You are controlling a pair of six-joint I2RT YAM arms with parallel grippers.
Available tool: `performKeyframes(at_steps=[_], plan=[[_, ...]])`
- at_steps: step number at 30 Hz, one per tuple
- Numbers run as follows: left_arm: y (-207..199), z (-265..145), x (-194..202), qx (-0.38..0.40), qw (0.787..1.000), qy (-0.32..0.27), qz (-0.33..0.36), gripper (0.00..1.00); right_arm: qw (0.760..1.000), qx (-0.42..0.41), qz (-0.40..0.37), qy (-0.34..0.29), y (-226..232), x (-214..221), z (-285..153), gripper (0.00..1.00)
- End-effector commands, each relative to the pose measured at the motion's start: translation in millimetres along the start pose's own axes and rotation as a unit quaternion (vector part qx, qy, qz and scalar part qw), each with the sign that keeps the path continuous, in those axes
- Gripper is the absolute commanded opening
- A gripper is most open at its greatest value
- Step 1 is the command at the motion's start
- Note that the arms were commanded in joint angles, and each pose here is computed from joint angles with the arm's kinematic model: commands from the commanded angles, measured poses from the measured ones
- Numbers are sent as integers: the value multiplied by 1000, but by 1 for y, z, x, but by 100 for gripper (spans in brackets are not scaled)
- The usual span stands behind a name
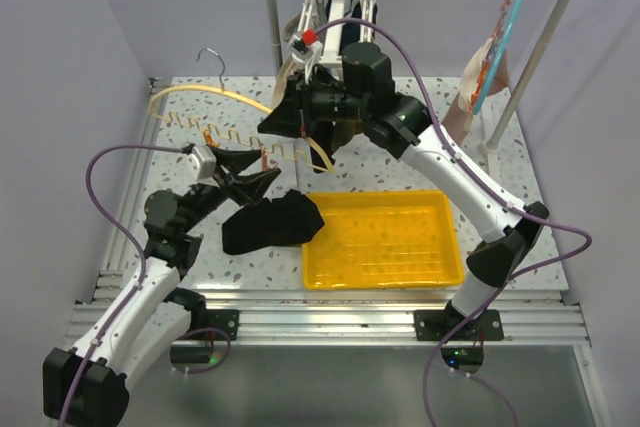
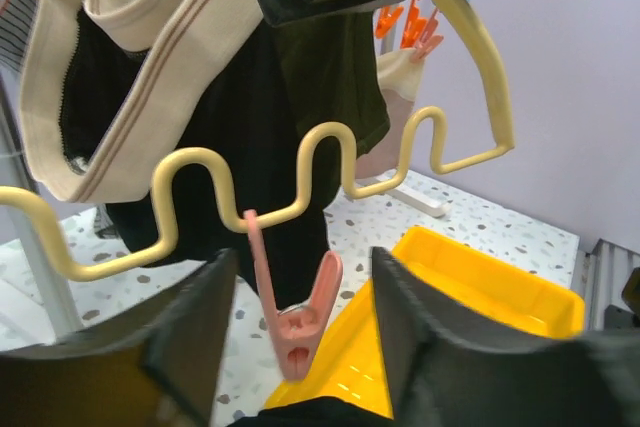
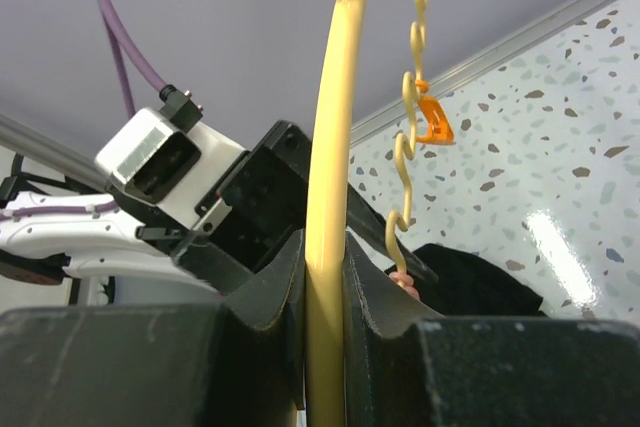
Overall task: Remove the underwear clipped to the hanger
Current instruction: Remove the underwear from the hanger, then place the hanger at the clothesline.
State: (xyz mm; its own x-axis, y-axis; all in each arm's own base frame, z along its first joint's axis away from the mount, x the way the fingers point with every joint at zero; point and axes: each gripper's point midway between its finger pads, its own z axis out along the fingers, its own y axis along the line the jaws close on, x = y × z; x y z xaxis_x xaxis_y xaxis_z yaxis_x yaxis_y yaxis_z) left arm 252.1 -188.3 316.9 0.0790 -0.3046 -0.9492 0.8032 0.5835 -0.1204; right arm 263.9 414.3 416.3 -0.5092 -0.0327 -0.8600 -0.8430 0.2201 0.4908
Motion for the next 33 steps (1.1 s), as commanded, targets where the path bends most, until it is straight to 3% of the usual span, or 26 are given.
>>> performKeyframes(at_steps=[1, 3, 6, 9, 20, 27, 33], plan=[[0, -6, -10, -16, 1000, -11, 18, 65, 996, -33, -68, -53, 38, -35, -25, 0], [-3, -12, -20, -23, 999, -21, 34, 80, 994, -39, -87, -50, 41, -35, -28, 0], [-8, -21, -26, -31, 998, -18, 46, 92, 990, -54, -121, -42, 48, -32, -34, 0], [-15, -31, -29, -36, 998, -2, 48, 99, 987, -59, -146, -36, 53, -30, -42, 0], [-54, -68, -73, -26, 996, -56, 69, 100, 975, -80, -201, -50, 58, -41, -103, 0], [-46, -81, -75, -70, 992, -55, 87, 100, 968, -51, -233, -82, 59, -56, -159, 0], [-33, -83, -72, -102, 989, -53, 91, 100, 950, -26, -290, -117, 89, -59, -201, 0]])
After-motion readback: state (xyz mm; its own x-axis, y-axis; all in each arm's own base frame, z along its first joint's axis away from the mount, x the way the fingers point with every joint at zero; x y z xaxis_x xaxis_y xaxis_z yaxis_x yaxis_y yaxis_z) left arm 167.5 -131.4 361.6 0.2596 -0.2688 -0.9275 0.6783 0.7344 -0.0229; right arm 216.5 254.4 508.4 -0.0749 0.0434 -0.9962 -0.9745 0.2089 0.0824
